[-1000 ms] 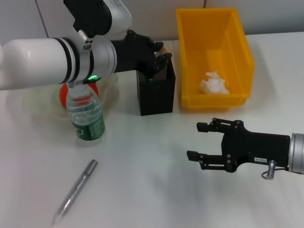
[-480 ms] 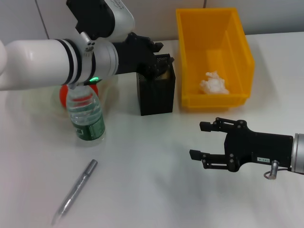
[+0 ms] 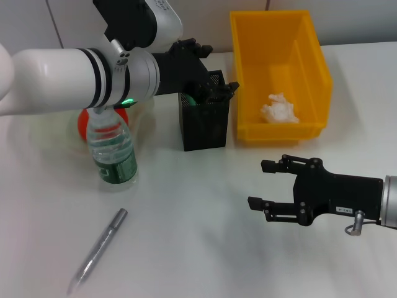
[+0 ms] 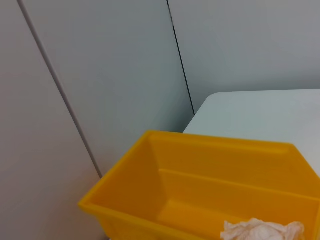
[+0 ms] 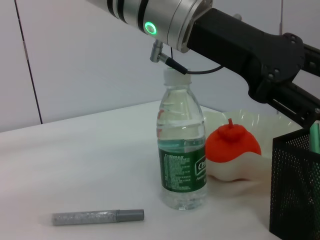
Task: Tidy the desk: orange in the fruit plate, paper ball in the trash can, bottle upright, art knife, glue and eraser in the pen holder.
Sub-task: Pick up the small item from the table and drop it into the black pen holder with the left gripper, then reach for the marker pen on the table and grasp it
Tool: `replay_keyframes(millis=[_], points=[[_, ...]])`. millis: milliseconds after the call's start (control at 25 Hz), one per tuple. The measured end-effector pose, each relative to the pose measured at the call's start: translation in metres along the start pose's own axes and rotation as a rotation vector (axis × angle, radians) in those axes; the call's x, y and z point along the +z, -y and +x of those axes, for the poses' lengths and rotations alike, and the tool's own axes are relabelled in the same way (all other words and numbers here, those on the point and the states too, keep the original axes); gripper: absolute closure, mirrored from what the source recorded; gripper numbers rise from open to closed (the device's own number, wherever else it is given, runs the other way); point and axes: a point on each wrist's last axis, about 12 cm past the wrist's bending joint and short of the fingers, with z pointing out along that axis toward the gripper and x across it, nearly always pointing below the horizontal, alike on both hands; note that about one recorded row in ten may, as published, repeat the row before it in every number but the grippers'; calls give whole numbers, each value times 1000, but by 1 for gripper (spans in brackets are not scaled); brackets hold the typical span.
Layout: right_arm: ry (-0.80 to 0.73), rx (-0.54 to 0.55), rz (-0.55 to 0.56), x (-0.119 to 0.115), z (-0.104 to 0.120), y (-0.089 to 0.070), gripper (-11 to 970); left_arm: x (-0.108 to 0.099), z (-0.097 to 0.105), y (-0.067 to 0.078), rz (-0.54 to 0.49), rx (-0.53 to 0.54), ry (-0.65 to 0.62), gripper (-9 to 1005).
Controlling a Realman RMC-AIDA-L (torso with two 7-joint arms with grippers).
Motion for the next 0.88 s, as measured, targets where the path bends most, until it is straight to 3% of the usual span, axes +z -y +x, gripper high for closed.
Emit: replay_keyframes(millis=[280, 480, 600, 880], points=[[-2, 7, 3, -2, 2, -1, 175, -6, -13, 1, -2, 23, 46, 132], [-4, 10, 6, -3, 4, -2, 175, -19, -30, 2, -7, 8, 109, 132], [-5, 11, 7, -3, 4, -2, 175, -33, -38, 2, 53, -15, 139, 132], [-6, 13, 8, -4, 5, -3, 175, -62, -38, -2, 147, -65, 235, 132]])
